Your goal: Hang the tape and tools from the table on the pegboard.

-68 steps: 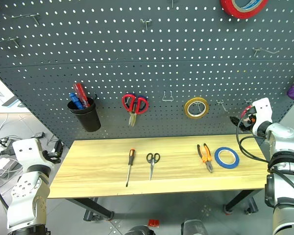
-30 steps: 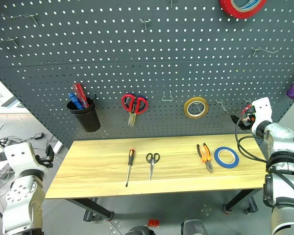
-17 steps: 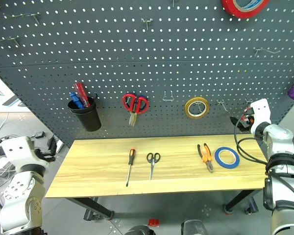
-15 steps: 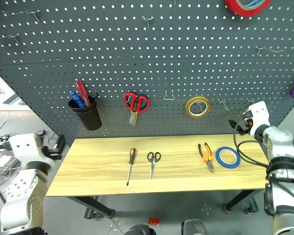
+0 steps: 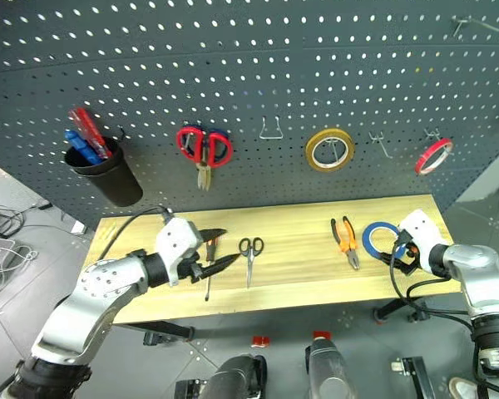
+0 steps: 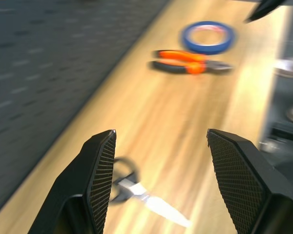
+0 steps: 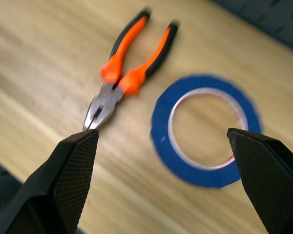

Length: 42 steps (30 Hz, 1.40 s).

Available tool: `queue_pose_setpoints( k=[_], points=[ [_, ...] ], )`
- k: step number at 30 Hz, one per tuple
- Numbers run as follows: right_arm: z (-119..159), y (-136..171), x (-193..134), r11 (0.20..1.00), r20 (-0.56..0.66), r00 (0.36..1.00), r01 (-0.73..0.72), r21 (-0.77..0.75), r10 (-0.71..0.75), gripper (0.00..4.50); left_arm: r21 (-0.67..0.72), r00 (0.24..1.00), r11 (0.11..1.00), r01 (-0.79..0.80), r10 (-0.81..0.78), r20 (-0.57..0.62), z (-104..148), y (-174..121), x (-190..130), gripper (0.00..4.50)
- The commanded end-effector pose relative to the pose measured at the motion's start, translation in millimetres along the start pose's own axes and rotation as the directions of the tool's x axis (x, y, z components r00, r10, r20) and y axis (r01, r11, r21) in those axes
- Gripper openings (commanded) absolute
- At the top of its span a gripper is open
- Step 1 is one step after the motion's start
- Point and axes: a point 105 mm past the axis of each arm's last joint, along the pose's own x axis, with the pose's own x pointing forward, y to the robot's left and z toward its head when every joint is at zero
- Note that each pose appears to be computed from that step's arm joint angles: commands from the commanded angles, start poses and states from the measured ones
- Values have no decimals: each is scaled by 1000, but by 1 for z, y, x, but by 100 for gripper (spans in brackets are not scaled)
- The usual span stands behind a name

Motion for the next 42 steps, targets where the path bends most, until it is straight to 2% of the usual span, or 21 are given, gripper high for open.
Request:
queue_pose_setpoints(
  k=[1, 6, 12, 16, 24, 25, 27, 30, 33, 35, 39, 41, 42],
  points=[
    [11, -1, 11, 998, -11, 1000, -4, -67, 3, 450, 77, 997, 995, 65, -67, 23, 8, -1, 17, 313],
    [8, 1, 42, 986, -90, 996, -32, -161, 18, 450, 172, 987, 975, 139, -150, 53, 20, -8, 58, 313],
    [0, -11, 53, 986, -203, 979, -55, -161, 21, 450, 233, 975, 954, 191, -212, 68, 27, -20, 74, 313],
    [-2, -20, 55, 984, -287, 958, -75, -162, 26, 360, 246, 973, 949, 198, -221, 71, 29, -23, 79, 317],
    [-8, -13, 62, 943, -371, 926, -180, -281, 66, 81, 240, 974, 955, 173, -203, 104, 32, -24, 81, 317],
    [-8, -11, 63, 936, -370, 927, -188, -297, 69, 66, 240, 974, 956, 168, -199, 111, 32, -24, 81, 317],
    [-11, -9, 64, 918, -366, 929, -190, -348, 53, 66, 230, 970, 958, 169, -204, 135, 35, -26, 80, 317],
    [-9, -13, 61, 902, -313, 950, -140, -409, 6, 66, 226, 963, 961, 159, -201, 177, 41, -29, 77, 317],
    [12, -26, 38, 888, -160, 984, -5, -459, -77, 66, 203, 957, 975, 92, -143, 253, 54, -23, 76, 317],
    [18, -25, 26, 881, -118, 988, 35, -472, -103, 66, 184, 952, 981, 65, -117, 284, 59, -20, 75, 317],
    [28, 15, -11, 852, 36, 992, 120, -509, -118, 66, 132, 926, 990, 51, -96, 365, 76, -21, 72, 317],
    [41, 24, -19, 833, 142, 970, 241, -499, -196, 66, 117, 911, 993, 33, -78, 406, 86, -18, 70, 317],
    [53, 29, -25, 806, 233, 943, 326, -494, -238, 66, 110, 901, 994, 24, -69, 429, 93, -16, 67, 317]
  ],
)
